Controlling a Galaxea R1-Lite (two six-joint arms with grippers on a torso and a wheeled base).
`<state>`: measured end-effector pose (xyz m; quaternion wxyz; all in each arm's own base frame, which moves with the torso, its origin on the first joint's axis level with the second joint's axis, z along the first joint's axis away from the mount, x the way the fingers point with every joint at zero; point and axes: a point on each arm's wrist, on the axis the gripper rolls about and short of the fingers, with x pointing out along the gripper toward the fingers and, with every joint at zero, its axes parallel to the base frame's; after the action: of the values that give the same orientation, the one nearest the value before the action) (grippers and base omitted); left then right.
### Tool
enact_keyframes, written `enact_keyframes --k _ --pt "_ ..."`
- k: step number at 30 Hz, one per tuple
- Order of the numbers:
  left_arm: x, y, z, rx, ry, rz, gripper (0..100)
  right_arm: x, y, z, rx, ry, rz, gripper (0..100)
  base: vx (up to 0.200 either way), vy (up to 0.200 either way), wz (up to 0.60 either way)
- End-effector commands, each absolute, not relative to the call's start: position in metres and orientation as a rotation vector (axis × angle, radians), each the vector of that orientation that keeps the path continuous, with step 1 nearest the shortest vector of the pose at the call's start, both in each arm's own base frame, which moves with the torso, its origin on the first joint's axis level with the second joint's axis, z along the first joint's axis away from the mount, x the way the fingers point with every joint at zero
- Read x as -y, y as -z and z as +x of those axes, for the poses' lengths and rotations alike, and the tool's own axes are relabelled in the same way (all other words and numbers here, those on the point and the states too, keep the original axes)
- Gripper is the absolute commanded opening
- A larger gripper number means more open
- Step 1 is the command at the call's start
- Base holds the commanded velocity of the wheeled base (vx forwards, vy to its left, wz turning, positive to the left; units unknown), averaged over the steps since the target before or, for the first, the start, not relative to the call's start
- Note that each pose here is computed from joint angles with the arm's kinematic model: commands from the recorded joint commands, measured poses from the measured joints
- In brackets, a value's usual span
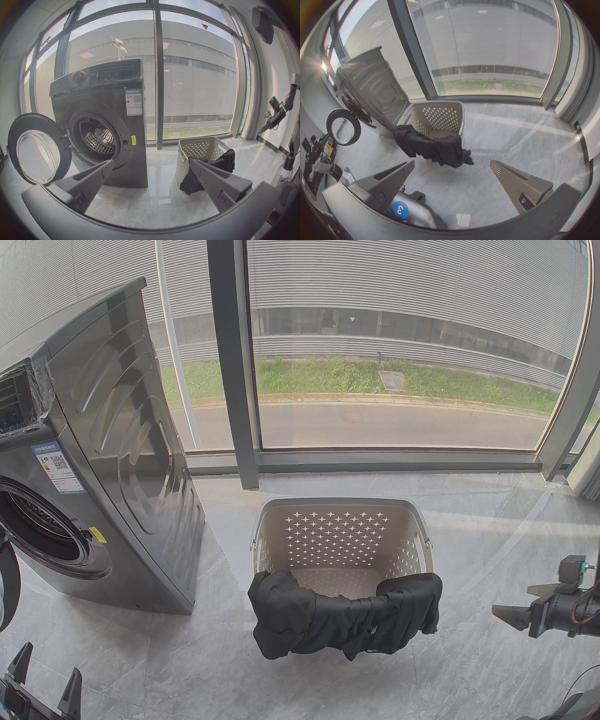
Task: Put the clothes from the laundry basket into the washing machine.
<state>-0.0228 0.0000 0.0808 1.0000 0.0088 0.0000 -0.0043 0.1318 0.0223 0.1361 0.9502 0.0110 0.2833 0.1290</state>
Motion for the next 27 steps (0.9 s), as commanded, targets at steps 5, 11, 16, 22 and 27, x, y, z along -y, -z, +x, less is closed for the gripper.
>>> enact_keyframes --k 5,11,16,22,27 --pt "0.000 -0.076 -0.023 0.002 0.009 0.014 100 -0.036 -0.065 0.190 -0.878 -0.266 0.031 100 0.000 0.000 0.00" --pt "0.000 -0.076 -0.023 0.002 0.008 0.012 100 -0.045 -0.044 0.215 -0.913 -0.281 0.020 100 0.000 0.000 0.00" --pt "0.000 -0.076 -0.023 0.002 0.008 0.012 100 -0.054 -0.027 0.234 -0.929 -0.282 0.040 100 0.000 0.000 0.00" --pt "0.000 -0.076 -0.023 0.002 0.008 0.011 100 -0.060 -0.009 0.252 -0.949 -0.279 0.062 100 0.000 0.000 0.00" --pt "0.000 -0.076 -0.023 0.002 0.006 0.011 100 -0.069 0.001 0.264 -0.962 -0.289 0.068 100 0.000 0.000 0.00"
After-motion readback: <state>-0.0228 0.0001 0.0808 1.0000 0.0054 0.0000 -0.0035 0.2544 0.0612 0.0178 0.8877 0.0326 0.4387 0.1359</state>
